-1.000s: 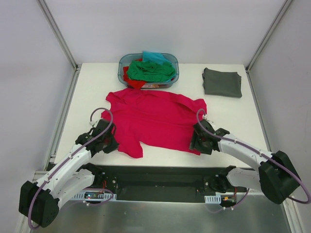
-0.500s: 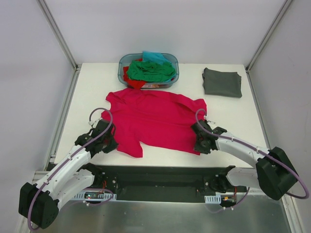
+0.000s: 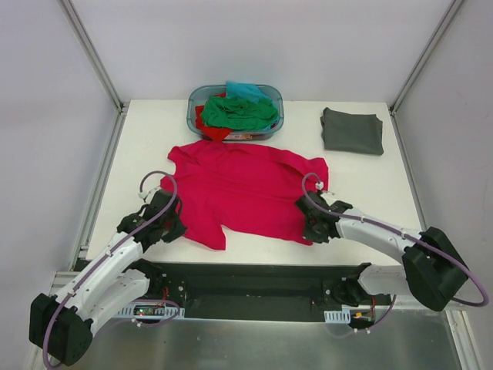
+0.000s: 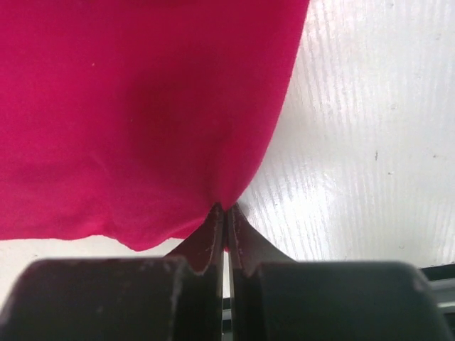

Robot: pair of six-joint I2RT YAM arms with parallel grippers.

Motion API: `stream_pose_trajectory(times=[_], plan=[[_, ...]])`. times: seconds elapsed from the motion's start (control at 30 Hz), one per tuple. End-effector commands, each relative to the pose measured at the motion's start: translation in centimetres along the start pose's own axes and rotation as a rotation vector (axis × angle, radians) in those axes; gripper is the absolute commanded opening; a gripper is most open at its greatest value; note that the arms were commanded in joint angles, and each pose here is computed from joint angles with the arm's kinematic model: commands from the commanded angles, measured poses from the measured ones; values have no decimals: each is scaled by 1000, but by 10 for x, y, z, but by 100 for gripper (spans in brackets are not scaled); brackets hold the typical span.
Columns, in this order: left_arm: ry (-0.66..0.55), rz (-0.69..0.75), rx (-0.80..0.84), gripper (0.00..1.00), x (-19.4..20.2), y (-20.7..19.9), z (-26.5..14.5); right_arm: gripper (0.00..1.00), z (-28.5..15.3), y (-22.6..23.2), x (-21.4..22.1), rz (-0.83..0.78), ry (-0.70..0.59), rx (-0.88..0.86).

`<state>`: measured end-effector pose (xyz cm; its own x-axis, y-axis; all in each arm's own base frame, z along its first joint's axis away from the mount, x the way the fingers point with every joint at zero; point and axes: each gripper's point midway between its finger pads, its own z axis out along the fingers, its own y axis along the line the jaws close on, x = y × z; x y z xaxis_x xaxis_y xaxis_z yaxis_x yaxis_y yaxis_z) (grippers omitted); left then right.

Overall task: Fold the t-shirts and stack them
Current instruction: Flatten out the tshirt

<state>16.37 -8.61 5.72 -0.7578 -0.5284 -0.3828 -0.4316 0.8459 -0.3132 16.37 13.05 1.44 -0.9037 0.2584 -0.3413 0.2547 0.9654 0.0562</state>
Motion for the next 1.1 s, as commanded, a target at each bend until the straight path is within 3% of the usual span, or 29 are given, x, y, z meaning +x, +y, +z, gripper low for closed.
stream_pose_trajectory(times=[0.0, 0.2, 0.43, 0.57, 0.77, 1.07], plan=[[-104, 8, 66, 0, -26, -19, -18, 1, -25, 7, -24, -67, -90, -19], [-419, -63, 157, 0, -112, -58, -89, 0, -101, 18, -96, -59, -351, -158], [-653, -51, 238, 0, -196, -111, -184, 0, -214, 25, -178, -32, -613, -318], [-818, -52, 353, 0, -233, -131, -264, 0, -284, 20, -203, -45, -756, -385], [-1065, 26, 540, 0, -263, -144, -391, 0, -385, 4, -209, -54, -909, -526], [-1318, 196, 856, 0, -250, -145, -548, 0, -489, -18, -161, -111, -1016, -858]])
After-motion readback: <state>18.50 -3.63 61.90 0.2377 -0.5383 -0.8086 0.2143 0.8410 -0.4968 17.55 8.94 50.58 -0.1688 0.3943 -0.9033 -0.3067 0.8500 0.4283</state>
